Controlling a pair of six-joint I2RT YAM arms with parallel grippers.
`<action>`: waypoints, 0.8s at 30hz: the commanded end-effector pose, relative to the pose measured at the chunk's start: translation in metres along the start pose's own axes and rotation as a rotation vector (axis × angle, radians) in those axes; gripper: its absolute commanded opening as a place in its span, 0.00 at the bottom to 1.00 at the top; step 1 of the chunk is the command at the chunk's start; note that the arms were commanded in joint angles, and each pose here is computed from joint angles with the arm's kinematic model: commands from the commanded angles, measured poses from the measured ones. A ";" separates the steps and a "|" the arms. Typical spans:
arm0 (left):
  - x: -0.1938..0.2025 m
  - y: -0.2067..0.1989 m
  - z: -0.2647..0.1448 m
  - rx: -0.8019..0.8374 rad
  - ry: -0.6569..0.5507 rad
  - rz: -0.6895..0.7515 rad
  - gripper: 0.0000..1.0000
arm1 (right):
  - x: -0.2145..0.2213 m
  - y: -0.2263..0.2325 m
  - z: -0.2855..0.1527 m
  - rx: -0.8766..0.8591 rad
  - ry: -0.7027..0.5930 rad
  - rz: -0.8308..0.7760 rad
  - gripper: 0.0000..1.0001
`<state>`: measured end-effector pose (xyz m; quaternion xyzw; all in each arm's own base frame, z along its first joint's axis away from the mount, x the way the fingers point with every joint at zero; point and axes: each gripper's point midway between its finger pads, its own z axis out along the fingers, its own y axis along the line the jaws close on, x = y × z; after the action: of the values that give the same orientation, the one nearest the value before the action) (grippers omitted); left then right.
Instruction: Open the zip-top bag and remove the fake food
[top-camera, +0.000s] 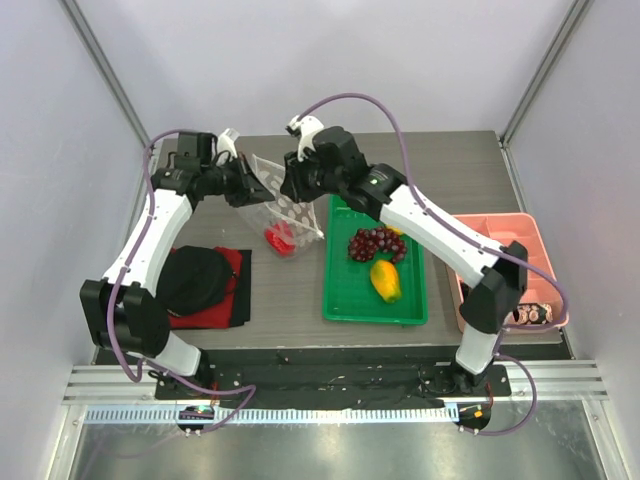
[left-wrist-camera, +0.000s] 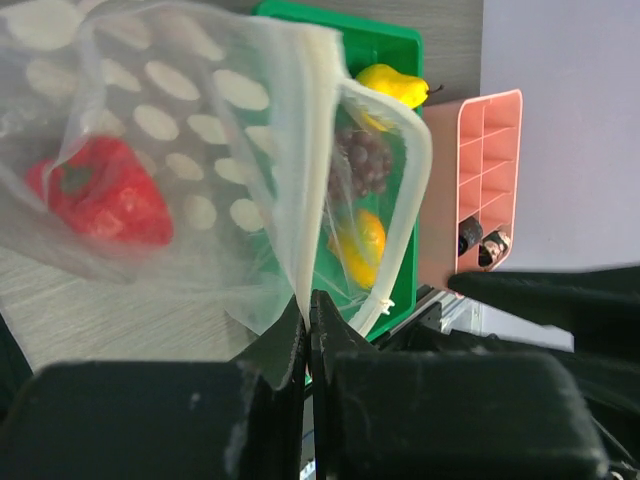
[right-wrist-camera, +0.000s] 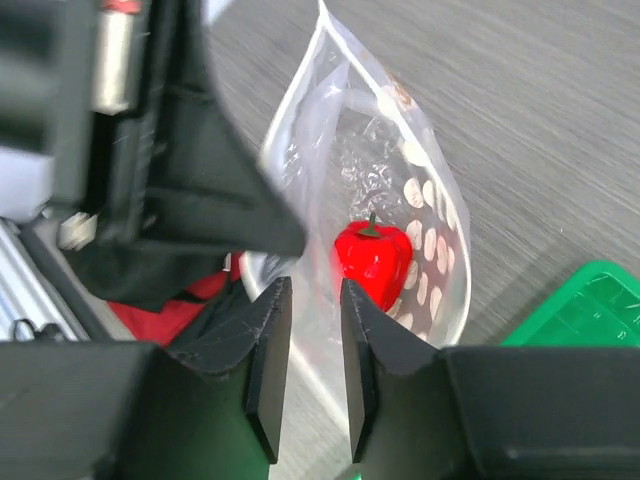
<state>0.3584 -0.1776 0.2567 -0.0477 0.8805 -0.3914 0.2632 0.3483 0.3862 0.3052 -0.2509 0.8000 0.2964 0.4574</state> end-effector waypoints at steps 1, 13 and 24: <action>0.010 -0.010 -0.013 0.054 0.001 0.048 0.00 | 0.005 -0.004 0.023 -0.009 0.049 -0.040 0.31; 0.013 -0.009 -0.004 0.092 0.006 0.021 0.00 | 0.088 -0.033 0.090 0.117 0.276 0.028 0.32; -0.010 -0.088 -0.002 0.431 0.005 -0.074 0.00 | 0.091 -0.039 0.077 0.143 0.329 -0.021 0.38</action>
<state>0.3547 -0.2082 0.2726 -0.0563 0.8326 -0.4981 0.2355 0.3764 0.4020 0.1425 -0.2589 0.8958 0.1885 0.3082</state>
